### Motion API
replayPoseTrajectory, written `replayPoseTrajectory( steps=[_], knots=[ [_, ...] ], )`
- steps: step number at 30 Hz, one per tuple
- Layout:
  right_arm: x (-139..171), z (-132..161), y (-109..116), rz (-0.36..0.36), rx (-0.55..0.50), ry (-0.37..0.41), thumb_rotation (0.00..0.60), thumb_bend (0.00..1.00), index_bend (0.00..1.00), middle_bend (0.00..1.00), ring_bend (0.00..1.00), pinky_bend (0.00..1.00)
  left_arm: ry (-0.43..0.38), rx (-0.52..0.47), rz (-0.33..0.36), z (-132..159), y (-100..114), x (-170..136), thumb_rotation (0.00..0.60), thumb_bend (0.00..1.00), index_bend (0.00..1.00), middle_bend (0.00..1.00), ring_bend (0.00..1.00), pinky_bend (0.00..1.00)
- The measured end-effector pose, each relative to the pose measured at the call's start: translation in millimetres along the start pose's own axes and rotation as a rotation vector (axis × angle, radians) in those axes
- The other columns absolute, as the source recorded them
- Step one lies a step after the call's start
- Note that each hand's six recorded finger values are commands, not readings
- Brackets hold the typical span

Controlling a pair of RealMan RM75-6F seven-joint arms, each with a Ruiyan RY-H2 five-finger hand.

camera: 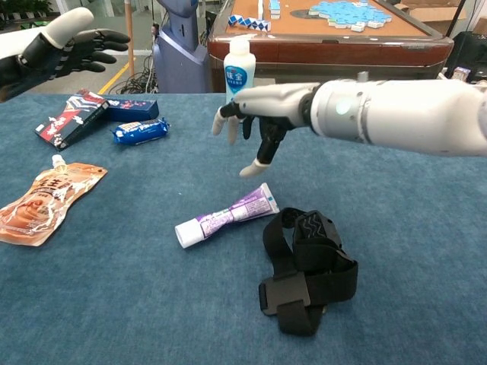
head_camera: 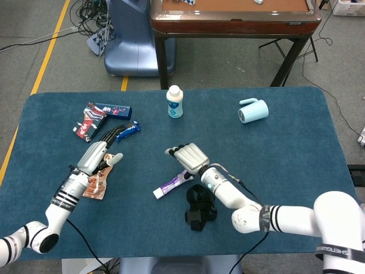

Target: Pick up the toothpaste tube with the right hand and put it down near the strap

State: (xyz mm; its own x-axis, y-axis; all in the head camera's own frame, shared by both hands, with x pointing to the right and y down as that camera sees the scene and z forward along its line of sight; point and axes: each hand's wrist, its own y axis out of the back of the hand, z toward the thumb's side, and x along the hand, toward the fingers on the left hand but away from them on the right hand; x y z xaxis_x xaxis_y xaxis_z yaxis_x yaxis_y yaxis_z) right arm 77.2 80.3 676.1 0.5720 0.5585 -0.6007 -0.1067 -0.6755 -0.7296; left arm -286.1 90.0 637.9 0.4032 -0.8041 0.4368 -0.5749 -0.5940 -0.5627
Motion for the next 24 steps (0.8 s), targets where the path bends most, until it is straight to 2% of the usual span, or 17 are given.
replayPoseTrajectory(
  steps=[2, 3, 6, 7, 10, 14, 18, 24],
  knots=[
    [12, -15, 12, -0.046, -0.008, -0.031, 0.600, 0.26, 0.20, 0.32, 0.28, 0.33, 0.018, 0.032, 0.005, -5, 5, -4, 0.216, 0.00, 0.00, 0.00, 0.00, 0.00],
    [18, -23, 16, -0.066, -0.013, -0.047, 0.600, 0.27, 0.21, 0.33, 0.29, 0.33, 0.029, 0.060, 0.010, -10, 9, -7, 0.255, 0.00, 0.00, 0.00, 0.00, 0.00],
    [42, -51, 31, -0.139, -0.018, -0.109, 0.600, 0.27, 0.28, 0.38, 0.32, 0.34, 0.072, 0.135, 0.034, -25, 24, -20, 0.546, 0.05, 0.00, 0.00, 0.00, 0.01],
    [50, -60, 35, -0.159, -0.015, -0.129, 0.600, 0.28, 0.30, 0.39, 0.33, 0.34, 0.085, 0.154, 0.044, -30, 28, -25, 0.599, 0.07, 0.00, 0.00, 0.00, 0.02],
    [82, -91, 41, -0.215, -0.004, -0.200, 0.600, 0.30, 0.35, 0.42, 0.36, 0.36, 0.124, 0.216, 0.075, -48, 41, -40, 0.600, 0.12, 0.00, 0.00, 0.00, 0.07],
    [127, -125, 41, -0.262, 0.012, -0.289, 0.600, 0.32, 0.43, 0.46, 0.39, 0.37, 0.160, 0.290, 0.113, -66, 56, -62, 0.600, 0.17, 0.00, 0.00, 0.00, 0.09],
    [174, -150, 30, -0.300, 0.008, -0.369, 0.600, 0.33, 0.48, 0.49, 0.43, 0.37, 0.195, 0.386, 0.136, -81, 65, -91, 0.600, 0.17, 0.00, 0.00, 0.00, 0.09],
    [246, -177, 10, -0.334, 0.016, -0.493, 0.600, 0.33, 0.50, 0.51, 0.45, 0.37, 0.239, 0.504, 0.159, -91, 67, -135, 0.600, 0.17, 0.00, 0.00, 0.00, 0.09]
  ],
)
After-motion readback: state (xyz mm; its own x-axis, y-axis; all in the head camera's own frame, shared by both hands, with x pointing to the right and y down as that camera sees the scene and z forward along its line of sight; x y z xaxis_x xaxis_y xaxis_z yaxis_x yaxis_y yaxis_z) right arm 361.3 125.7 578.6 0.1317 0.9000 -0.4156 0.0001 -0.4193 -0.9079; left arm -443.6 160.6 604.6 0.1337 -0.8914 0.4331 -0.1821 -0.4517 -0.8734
